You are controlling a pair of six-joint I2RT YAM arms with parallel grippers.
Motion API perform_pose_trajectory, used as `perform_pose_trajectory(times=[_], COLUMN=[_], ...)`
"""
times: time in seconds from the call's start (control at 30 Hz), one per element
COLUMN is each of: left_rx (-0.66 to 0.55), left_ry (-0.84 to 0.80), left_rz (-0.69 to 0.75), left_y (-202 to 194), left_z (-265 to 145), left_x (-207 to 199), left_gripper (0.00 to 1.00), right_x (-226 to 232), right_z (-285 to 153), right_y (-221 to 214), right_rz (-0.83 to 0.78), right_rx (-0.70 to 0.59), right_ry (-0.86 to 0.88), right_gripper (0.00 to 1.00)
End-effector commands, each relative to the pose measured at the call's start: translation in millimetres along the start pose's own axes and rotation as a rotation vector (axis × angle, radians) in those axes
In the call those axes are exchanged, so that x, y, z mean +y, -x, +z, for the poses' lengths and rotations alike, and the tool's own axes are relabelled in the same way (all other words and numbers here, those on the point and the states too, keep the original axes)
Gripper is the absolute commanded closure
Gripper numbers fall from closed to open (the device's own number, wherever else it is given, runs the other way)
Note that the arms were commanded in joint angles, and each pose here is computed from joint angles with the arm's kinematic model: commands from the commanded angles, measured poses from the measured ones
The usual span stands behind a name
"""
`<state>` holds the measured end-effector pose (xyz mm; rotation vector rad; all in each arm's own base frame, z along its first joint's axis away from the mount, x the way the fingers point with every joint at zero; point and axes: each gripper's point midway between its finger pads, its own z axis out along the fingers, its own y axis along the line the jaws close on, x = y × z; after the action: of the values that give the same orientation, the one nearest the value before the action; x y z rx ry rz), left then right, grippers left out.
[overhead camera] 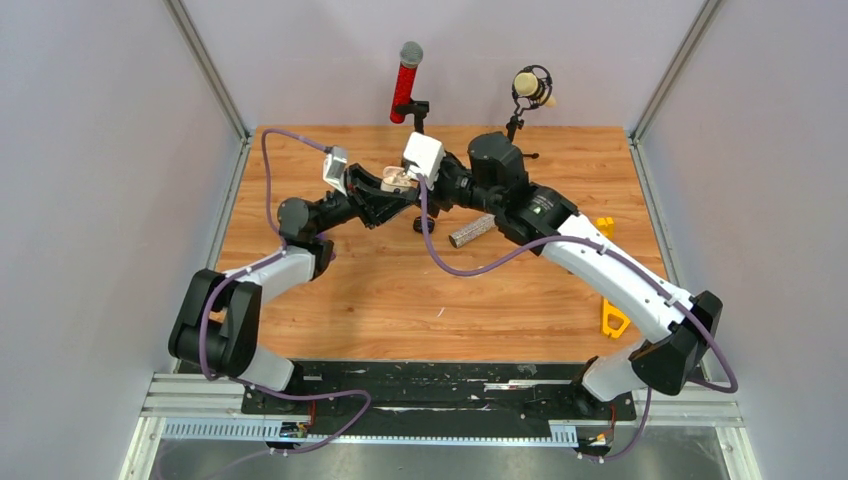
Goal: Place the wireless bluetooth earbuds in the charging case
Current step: Pick up the right earbud from the corner of the board.
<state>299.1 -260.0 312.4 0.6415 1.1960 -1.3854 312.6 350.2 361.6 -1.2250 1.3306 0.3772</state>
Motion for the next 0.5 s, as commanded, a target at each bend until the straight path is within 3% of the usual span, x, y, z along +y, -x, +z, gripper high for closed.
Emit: perform_pose_trajectory(times=[0.0,0.1,0.23,0.47], left_rx=[-0.083,-0.07,-0.028,0.025], left_ry=[-0.03,-0.004,-0.012,-0.08], left_rz=[0.201,0.269,0.336,0.413], left_y=[40.7,42.2,35.4,24.2], left_z=[-5.6,-19.1,-26.6,-32.0], left_x=[-16.9,-12.6,-14.3,-27.8], left_gripper=[0.99,0.99,0.99,0.99], right_x=[8.2,-10.4,-22.3,32.1], right_z=[-30.1,-54.3,-79.7,-149.5], right_y=[-16.5,-39.9,-88.0,-227.7], right_rz=[0.145,0.162,0.097,-0.076], right_rx=[-0.015,-0.021,0.082,0.531], right_ry=[0.156,0.164,0.121,0.33], right_gripper=[0.38,0.35,0.26,0.29])
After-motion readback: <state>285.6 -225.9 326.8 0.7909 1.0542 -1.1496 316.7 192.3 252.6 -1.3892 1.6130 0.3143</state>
